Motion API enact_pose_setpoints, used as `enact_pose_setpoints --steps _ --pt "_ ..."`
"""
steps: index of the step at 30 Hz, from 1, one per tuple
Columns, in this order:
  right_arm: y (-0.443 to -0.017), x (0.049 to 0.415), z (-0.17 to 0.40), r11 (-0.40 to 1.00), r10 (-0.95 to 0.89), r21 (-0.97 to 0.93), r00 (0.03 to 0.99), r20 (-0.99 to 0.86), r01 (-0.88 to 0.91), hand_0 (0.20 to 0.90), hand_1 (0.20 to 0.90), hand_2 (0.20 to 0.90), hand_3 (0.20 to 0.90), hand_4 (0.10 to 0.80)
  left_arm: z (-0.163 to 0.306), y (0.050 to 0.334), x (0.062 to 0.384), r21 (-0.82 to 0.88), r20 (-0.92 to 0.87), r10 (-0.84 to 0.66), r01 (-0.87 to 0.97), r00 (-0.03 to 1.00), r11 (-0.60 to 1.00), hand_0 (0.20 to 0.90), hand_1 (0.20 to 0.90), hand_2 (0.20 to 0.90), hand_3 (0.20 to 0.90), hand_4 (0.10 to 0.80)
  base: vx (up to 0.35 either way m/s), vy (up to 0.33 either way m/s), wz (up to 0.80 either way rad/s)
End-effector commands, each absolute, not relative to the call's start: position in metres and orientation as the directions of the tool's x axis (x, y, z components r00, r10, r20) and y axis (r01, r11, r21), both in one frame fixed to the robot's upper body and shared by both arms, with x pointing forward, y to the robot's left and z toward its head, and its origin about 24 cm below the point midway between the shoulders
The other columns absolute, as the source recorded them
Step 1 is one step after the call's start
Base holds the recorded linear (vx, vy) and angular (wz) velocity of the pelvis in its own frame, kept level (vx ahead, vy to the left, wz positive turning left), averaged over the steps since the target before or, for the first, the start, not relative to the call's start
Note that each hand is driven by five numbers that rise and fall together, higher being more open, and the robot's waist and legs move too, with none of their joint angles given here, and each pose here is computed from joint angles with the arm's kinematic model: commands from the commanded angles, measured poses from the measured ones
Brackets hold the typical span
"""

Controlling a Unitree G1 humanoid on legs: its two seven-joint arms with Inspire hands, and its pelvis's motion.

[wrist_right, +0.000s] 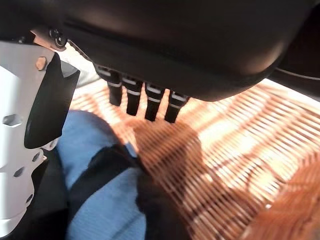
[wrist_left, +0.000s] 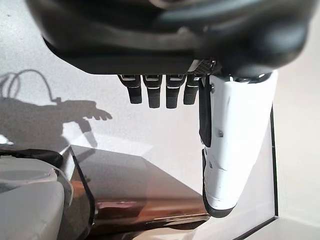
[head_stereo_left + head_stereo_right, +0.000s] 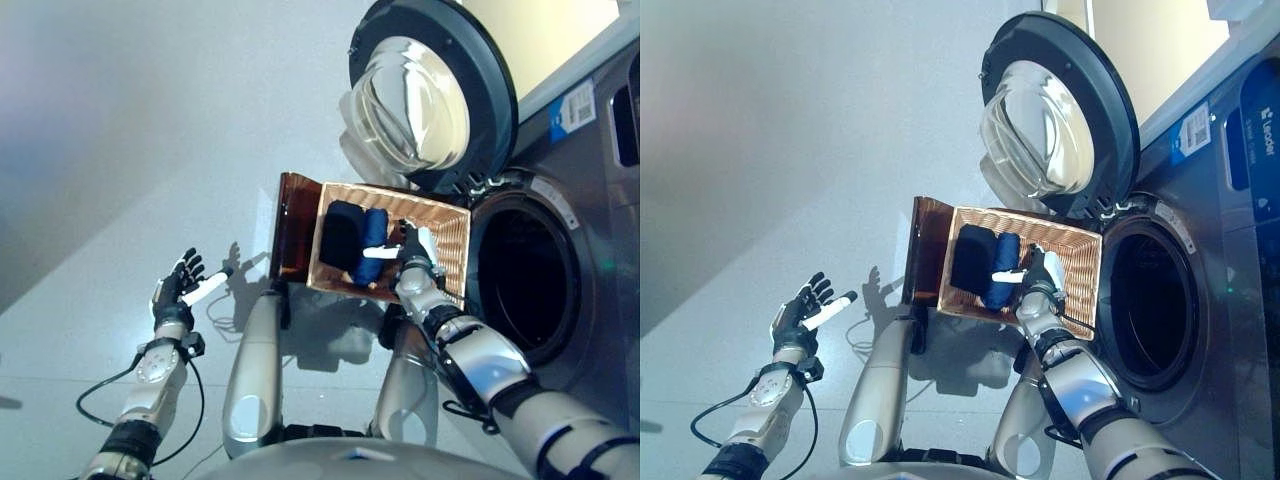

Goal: Pick up the clothes and place them into the washing machine

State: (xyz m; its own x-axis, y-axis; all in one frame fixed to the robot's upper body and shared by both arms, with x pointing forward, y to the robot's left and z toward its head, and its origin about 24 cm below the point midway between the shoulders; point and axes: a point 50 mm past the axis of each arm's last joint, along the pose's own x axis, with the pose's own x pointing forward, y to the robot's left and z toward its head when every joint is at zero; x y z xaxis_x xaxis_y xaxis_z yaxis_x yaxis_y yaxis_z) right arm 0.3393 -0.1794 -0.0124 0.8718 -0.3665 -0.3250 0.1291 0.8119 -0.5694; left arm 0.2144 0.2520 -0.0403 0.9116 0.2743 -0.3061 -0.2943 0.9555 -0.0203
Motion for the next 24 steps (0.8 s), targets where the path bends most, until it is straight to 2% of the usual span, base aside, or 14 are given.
enact_pose_setpoints --steps 1,8,24 --pt "-0.191 0.349 0.005 0.785 -0.447 -0.572 0.858 -0.254 0.239 0.900 0.900 0.900 0.900 0.800 -0.008 0.282 0.217 0.055 -0.148 0.329 -0.324 0.933 0.944 0.900 0.900 0.900 0.900 0.800 0.000 0.000 0.00" --pt "-0.199 0.344 0.000 0.774 -0.500 -0.566 0.822 -0.275 0.282 0.900 0.900 0.900 0.900 0.800 -0.009 0.281 0.215 0.068 -0.156 0.319 -0.312 0.935 0.948 0.900 0.900 0.900 0.900 0.800 0.006 -0.002 0.01" --pt "-0.197 0.344 -0.002 0.783 -0.489 -0.564 0.819 -0.298 0.263 0.900 0.900 0.900 0.900 0.800 0.002 0.283 0.216 0.076 -0.117 0.293 -0.285 0.949 0.955 0.900 0.900 0.900 0.900 0.800 0.001 -0.012 0.08"
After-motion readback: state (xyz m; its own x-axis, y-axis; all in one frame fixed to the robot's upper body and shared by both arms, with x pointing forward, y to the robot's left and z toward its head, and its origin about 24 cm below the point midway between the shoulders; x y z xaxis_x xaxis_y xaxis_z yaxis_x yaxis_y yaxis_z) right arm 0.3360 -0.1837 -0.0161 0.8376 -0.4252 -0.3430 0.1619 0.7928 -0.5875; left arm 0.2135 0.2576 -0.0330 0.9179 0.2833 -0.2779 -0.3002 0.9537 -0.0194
